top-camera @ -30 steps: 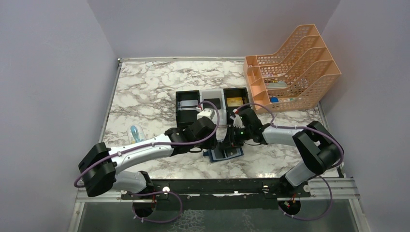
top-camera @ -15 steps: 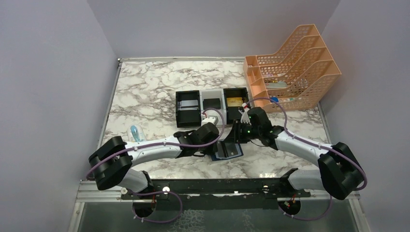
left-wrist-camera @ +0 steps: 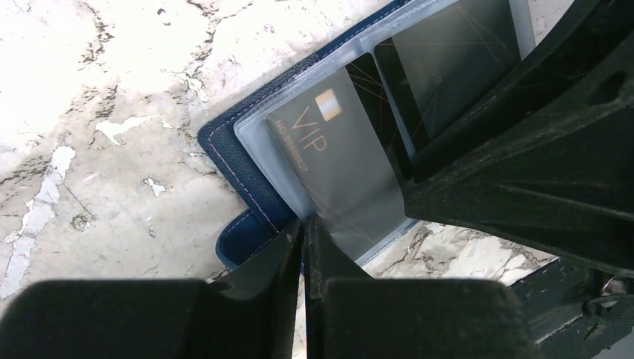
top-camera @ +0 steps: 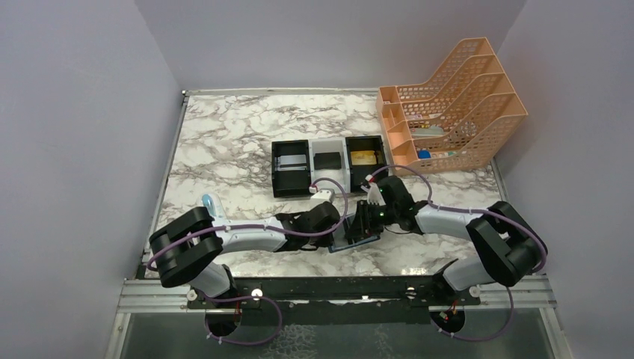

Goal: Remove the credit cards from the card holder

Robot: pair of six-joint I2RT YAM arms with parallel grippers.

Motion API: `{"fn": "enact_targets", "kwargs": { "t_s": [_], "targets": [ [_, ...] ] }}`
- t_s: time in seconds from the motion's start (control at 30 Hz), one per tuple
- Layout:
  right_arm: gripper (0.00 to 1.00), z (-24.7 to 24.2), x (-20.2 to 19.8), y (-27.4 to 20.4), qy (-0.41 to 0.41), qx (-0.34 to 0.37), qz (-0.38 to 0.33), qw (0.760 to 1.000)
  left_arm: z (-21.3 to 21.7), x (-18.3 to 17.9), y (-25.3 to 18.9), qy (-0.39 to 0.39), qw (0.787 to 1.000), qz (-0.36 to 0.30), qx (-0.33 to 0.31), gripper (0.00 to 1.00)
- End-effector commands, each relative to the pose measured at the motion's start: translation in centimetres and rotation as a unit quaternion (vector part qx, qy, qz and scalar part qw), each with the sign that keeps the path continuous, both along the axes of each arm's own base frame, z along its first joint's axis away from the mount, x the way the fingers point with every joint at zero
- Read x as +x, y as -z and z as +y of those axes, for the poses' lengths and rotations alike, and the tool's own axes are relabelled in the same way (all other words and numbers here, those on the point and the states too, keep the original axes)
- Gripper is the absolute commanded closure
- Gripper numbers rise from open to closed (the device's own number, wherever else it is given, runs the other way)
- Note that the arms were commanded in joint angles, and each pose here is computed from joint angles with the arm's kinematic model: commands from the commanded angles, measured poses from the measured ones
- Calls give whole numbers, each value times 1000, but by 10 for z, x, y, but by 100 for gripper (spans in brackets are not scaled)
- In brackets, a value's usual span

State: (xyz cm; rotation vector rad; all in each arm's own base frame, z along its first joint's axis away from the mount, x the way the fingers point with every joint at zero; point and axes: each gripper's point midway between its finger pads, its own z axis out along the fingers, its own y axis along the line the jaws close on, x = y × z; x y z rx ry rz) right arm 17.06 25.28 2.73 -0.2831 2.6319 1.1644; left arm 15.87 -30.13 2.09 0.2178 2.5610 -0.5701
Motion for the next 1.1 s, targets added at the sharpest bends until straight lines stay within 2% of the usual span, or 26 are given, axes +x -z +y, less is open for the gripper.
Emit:
{"fn": "enact_targets", "kwargs": {
  "t_s": [0.0, 0.13, 0.43, 0.53, 0.67, 0.9, 1.07],
  "targets": [
    [72, -1, 1, 12, -18, -18, -11, 1000, 26, -8, 37, -18, 998, 6, 58, 91],
    [75, -13, 4, 16, 2, -49, -23, 998, 30, -10, 42, -22, 997, 2, 70, 93],
    [70, -28, 30, 3, 49, -95, -87, 990, 40, -12, 47, -26, 996, -5, 85, 94],
    [70, -23, 25, 17, 23, -100, -59, 993, 42, -10, 46, -29, 996, -11, 87, 94],
    [71, -29, 23, 36, 28, -121, -42, 991, 42, -8, 46, -26, 995, -16, 92, 94],
    [72, -17, 12, 24, 25, -64, -31, 997, 43, -8, 51, -26, 994, -15, 103, 94],
    [76, -9, 10, 17, 17, -26, -27, 999, 46, -9, 52, -30, 994, -14, 109, 95]
  ]
}}
